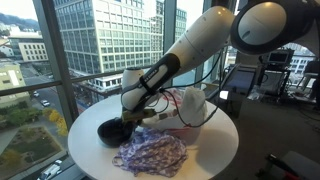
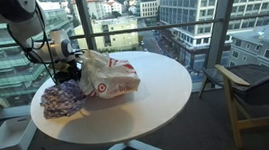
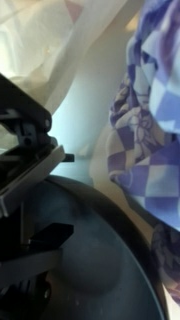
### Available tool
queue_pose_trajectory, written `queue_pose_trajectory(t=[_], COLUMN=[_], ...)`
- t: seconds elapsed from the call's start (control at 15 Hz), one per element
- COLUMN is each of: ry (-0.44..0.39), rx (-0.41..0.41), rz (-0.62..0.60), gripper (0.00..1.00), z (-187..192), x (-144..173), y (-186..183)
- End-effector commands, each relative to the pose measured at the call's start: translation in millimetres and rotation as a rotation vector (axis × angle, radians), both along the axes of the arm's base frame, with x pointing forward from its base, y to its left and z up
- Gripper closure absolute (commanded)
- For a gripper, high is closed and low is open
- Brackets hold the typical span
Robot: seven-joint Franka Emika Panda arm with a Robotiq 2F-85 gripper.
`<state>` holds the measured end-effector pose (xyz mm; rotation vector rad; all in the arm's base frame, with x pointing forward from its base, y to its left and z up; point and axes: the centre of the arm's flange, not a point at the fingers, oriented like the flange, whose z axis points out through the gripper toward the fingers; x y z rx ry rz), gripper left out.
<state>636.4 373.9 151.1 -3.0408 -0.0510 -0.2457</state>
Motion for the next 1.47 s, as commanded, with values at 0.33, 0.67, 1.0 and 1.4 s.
queue_pose_trajectory(t=[0.33,0.67,1.0,1.4], ry=[0.054,0.094,0.132,0.14], rx=[0.106,0.151,0.157,0.215], rz=[0.0,-0.032,-0.048,-0.235], gripper=[1.0,0.98,0.98,0.98], z=[30.6,73.3,114.7,159.6], x=[-1.1,-16.3,-39.9,-69.6], y=[18.5,24.4,20.6,-39.5])
